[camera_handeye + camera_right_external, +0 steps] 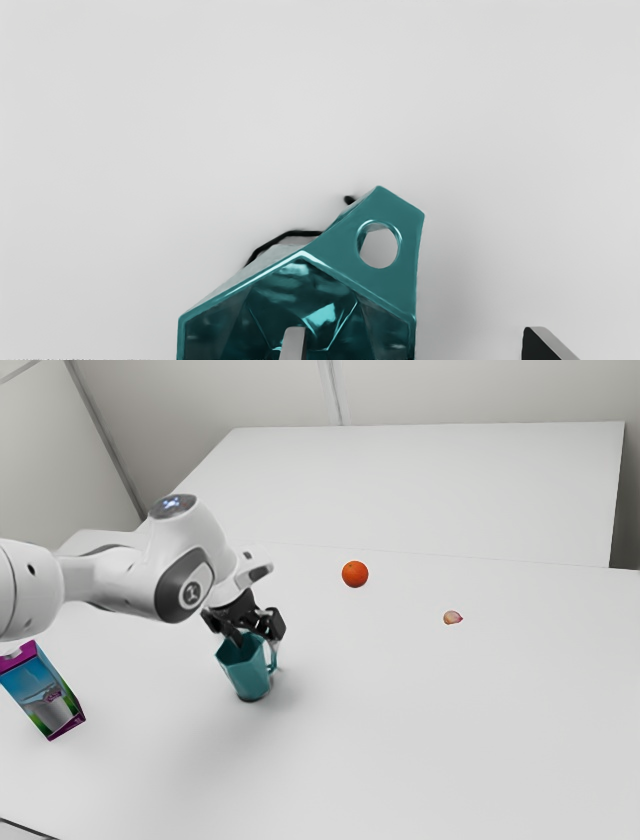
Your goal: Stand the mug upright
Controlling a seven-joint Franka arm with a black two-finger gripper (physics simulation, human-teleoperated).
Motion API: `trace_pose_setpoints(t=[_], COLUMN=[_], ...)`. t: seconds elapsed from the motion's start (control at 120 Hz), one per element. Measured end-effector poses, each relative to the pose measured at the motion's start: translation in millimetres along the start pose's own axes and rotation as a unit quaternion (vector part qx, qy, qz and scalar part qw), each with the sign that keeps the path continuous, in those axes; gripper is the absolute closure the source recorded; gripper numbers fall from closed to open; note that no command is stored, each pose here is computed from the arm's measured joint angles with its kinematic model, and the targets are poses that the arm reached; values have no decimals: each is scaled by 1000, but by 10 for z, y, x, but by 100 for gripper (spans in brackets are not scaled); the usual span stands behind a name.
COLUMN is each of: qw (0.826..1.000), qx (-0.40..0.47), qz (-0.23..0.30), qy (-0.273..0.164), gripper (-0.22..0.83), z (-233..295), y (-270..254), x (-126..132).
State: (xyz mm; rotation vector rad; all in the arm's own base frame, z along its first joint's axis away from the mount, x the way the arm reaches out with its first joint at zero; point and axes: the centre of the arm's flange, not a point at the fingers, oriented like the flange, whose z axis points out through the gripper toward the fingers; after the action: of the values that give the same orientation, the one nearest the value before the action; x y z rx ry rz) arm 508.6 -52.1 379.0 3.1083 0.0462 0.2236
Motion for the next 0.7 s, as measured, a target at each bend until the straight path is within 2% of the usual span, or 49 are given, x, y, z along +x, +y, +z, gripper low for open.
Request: trace_pose_setpoints(t=[0.25,0.375,0.7], qw=[1000,1000,999], qx=[-12,-16,-16], qz=[-8,-8,-6], qy=[5,-11,-44], gripper=[6,5,3], z=[-665,-1030,-1841], y=[140,211,280], x=[356,549,792])
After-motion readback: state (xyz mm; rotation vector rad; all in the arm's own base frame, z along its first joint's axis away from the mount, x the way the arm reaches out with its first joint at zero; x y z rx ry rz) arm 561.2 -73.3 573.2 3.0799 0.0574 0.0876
